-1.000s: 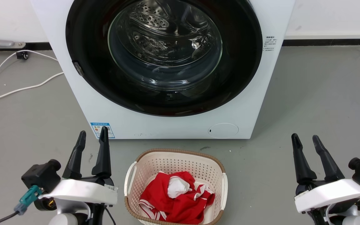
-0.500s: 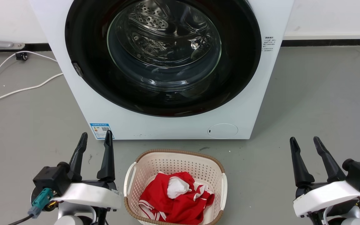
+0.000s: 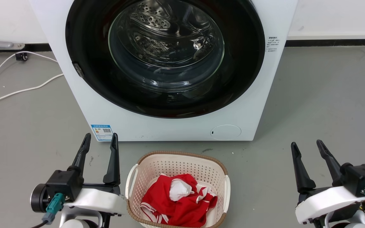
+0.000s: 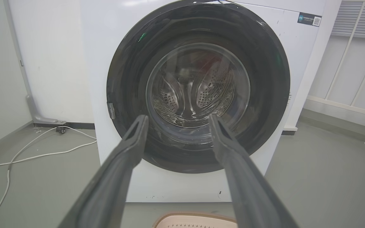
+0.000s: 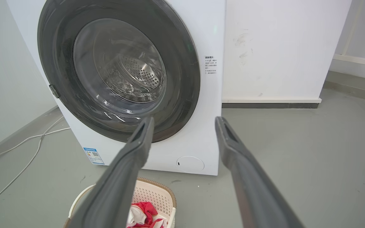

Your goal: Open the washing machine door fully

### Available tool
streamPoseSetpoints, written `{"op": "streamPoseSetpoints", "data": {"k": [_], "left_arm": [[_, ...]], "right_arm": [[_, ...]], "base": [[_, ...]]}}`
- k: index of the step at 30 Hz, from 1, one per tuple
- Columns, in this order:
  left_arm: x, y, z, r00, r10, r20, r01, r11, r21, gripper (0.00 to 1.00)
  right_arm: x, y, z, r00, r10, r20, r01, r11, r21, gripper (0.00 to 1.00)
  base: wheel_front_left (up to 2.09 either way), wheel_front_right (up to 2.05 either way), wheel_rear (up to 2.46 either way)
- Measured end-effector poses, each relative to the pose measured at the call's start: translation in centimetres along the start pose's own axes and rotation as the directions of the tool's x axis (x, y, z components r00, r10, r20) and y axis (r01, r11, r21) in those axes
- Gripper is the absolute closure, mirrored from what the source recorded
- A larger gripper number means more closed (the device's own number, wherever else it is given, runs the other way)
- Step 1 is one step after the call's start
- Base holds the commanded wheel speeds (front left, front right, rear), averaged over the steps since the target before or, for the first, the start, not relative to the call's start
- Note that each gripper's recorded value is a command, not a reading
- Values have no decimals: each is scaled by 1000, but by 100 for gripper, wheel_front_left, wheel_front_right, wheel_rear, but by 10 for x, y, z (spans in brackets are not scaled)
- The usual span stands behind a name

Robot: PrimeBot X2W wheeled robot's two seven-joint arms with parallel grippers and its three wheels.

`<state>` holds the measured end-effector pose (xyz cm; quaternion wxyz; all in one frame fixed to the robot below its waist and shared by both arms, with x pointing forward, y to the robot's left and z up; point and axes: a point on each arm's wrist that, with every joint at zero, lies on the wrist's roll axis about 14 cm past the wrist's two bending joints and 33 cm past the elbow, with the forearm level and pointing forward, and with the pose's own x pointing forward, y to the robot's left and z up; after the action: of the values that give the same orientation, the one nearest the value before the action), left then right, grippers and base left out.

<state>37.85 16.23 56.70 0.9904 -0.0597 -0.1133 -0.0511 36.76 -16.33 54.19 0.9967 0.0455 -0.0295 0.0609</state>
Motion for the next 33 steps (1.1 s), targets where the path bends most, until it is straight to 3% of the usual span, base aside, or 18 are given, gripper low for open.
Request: {"op": "streamPoseSetpoints", "data": {"k": [33], "left_arm": [[-6,-3,-2,1000,-15,23,12,991,136,0]], "right_arm": [[-3,5,1,1000,16,6,-15,991,-130,0]], "base": [[0,0,0]]}}
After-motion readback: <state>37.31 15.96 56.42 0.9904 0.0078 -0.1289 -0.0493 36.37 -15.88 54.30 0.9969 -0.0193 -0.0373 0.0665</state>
